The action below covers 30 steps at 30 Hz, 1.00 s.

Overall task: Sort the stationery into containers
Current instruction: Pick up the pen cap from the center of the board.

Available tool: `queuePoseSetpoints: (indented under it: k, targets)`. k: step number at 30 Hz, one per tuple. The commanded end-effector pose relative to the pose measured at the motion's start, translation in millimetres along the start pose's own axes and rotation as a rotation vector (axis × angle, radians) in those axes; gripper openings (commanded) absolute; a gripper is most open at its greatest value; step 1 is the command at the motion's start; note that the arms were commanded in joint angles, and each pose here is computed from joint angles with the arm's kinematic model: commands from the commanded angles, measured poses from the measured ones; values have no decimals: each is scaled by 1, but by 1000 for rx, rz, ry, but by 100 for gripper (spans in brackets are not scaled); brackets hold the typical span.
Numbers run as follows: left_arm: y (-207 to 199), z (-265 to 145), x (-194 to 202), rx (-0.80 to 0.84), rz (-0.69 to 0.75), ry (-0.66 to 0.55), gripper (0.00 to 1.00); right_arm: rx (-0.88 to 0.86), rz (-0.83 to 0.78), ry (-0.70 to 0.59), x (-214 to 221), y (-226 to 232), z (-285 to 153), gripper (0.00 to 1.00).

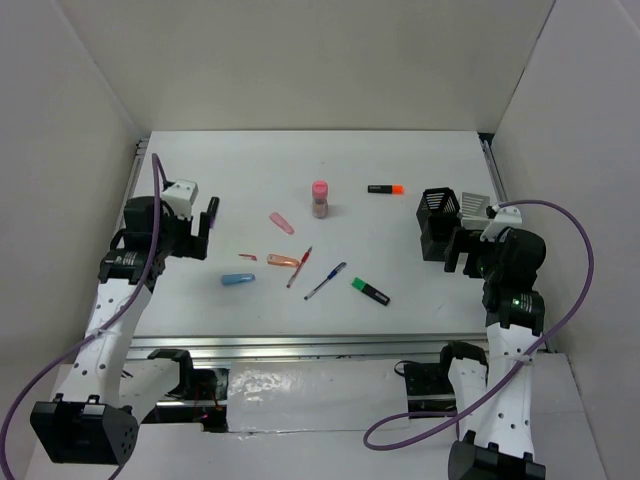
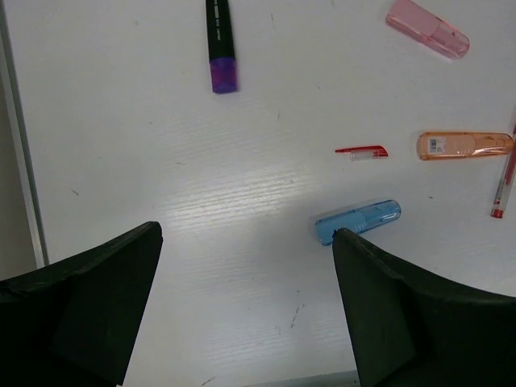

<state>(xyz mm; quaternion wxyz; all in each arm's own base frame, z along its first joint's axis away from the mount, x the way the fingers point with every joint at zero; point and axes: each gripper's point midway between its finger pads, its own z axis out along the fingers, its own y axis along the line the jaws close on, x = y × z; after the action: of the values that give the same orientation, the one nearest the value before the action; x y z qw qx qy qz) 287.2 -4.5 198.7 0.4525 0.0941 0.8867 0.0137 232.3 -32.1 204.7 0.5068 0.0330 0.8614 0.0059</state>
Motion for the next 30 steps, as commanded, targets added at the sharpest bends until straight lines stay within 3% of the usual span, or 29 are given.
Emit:
queuePoseSetpoints:
  k: [1, 11, 14, 16, 17, 18, 25, 30]
  targets:
    - [-8, 0, -1, 56, 49, -27, 99, -7, -5, -1, 1, 1, 0, 100]
    - [-44, 1, -2, 329, 280, -24, 96, -4, -4, -5, 0, 0, 0, 100]
    - [-45, 15, -3, 384, 369, 8, 95, -6, -4, 0, 1, 0, 0, 100]
    - [-47, 29, 13, 468, 461, 104, 95, -13, -8, 2, 1, 1, 1, 100]
    - [-45, 30, 1, 487, 503, 99, 94, -16, -7, 7, 2, 1, 1, 100]
    - [-47, 39, 16, 549, 540, 175, 92, -20, -9, 9, 1, 2, 1, 100]
    - [-42, 80, 9, 627, 652, 217, 78, -37, -1, 17, 0, 5, 2, 100]
    - [-53, 104, 25, 763, 733, 228, 57, -54, 1, 32, -3, 6, 2, 100]
